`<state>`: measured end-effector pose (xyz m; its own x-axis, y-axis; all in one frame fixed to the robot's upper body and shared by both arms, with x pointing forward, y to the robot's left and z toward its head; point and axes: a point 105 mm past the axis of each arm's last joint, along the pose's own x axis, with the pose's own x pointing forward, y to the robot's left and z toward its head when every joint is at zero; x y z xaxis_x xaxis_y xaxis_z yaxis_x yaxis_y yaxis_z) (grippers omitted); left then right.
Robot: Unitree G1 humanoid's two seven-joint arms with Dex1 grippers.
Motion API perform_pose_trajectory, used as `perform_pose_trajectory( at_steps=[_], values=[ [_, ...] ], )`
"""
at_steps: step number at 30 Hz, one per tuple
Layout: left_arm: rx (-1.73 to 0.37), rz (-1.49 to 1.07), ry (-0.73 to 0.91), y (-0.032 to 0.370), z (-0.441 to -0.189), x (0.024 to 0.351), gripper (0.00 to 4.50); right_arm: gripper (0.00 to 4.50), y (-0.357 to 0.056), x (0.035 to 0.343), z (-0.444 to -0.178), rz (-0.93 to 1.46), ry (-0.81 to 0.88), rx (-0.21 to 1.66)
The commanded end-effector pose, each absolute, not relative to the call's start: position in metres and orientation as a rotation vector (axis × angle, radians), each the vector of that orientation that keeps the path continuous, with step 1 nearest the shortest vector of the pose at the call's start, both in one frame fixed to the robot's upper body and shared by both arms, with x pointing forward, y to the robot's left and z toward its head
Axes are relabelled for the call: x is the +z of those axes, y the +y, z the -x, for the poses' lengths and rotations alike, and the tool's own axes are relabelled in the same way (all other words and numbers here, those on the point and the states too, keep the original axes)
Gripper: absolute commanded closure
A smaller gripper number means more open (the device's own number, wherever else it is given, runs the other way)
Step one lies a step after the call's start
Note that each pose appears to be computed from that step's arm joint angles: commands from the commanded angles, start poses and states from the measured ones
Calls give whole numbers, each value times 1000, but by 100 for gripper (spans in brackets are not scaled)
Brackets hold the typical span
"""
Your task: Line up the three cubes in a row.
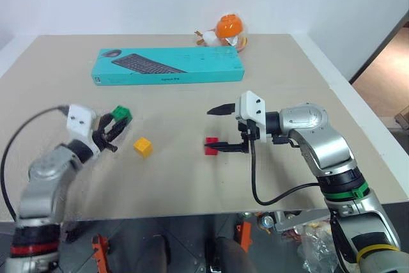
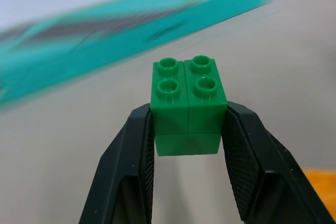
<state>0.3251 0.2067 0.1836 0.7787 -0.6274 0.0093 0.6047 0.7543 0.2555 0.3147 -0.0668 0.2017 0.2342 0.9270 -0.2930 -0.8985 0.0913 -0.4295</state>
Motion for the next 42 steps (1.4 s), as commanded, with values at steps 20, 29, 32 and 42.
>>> perform_pose_trajectory(
  at_steps=[20, 29, 32, 42],
  values=[
    [-1371, -520, 37, 106, -339, 158, 324, 0, -88, 206, -307, 449, -39, 1252],
    [-1399, -536, 115, 103, -337, 145, 324, 0, -91, 204, -306, 463, -32, 1238],
    [-1392, -544, 124, 104, -339, 145, 324, 0, -91, 204, -307, 466, -30, 1239],
    [-1360, -566, 136, 109, -343, 142, 324, 0, -91, 202, -307, 471, -25, 1244]
  ],
)
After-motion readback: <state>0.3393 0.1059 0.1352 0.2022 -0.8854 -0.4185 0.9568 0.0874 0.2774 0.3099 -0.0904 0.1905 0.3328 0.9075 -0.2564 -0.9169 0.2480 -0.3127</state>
